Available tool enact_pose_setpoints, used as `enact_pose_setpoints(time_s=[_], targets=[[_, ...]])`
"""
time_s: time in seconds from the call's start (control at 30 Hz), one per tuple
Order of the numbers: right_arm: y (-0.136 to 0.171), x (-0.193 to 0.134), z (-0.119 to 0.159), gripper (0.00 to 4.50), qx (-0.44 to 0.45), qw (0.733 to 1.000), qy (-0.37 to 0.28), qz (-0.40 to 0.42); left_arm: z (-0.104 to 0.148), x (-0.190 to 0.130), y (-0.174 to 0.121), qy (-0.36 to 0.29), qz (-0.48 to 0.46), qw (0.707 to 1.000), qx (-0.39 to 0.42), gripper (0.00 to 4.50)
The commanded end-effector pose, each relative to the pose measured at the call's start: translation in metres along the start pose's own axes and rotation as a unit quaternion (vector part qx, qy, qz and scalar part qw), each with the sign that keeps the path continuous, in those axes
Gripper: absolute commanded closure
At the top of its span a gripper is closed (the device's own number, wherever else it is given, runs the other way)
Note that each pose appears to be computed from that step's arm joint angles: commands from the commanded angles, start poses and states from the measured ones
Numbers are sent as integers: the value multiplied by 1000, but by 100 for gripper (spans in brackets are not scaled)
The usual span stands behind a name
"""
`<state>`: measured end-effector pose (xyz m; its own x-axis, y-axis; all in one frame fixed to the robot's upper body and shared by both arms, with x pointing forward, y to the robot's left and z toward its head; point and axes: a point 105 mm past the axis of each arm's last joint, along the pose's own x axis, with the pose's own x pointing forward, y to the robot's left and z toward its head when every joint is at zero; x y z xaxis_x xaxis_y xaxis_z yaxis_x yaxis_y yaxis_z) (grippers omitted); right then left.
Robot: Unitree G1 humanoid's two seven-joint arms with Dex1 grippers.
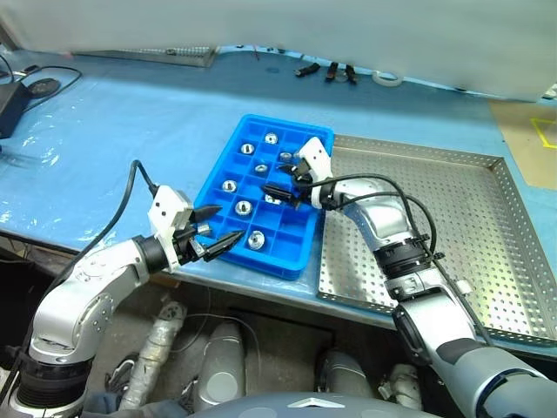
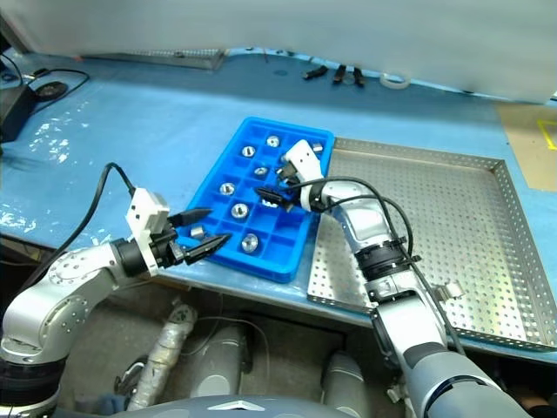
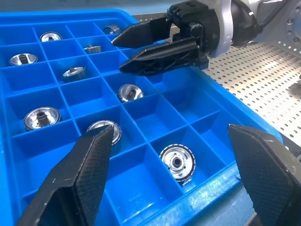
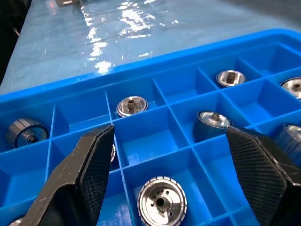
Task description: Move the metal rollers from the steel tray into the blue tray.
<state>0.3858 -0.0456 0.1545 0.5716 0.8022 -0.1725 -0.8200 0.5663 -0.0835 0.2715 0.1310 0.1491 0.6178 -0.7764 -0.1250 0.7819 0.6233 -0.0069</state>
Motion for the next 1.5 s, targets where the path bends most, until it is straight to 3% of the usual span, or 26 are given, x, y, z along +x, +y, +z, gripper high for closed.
enact_pose_setpoints(time_s=[0.03, 0.2, 0.3, 0.6, 0.73, 1.0, 1.13, 1.5], targets=[[-7, -21, 31, 53, -20, 999, -43, -8, 11, 7, -3, -16, -25, 999, 21, 45], [-6, -57, 51, 53, -46, 998, -51, -8, 14, 26, -1, -18, -62, 998, 23, 45], [-6, -88, 48, 53, -63, 997, -33, -16, 15, 42, 0, -19, -94, 995, 28, 45], [-32, -178, 3, 53, -29, 983, 46, -173, 21, 85, -11, -28, -207, 977, 47, 45], [-29, -211, -27, 53, -2, 968, 75, -240, 25, 100, -16, -30, -247, 967, 57, 45], [-18, -243, -66, 53, 35, 947, 111, -299, 29, 111, -21, -29, -278, 958, 65, 45], [-18, -245, -71, 53, 36, 946, 116, -301, 30, 111, -22, -29, -280, 957, 65, 45], [-42, -266, -115, 53, 67, 926, 171, -329, 29, 102, -26, -28, -265, 962, 54, 45]])
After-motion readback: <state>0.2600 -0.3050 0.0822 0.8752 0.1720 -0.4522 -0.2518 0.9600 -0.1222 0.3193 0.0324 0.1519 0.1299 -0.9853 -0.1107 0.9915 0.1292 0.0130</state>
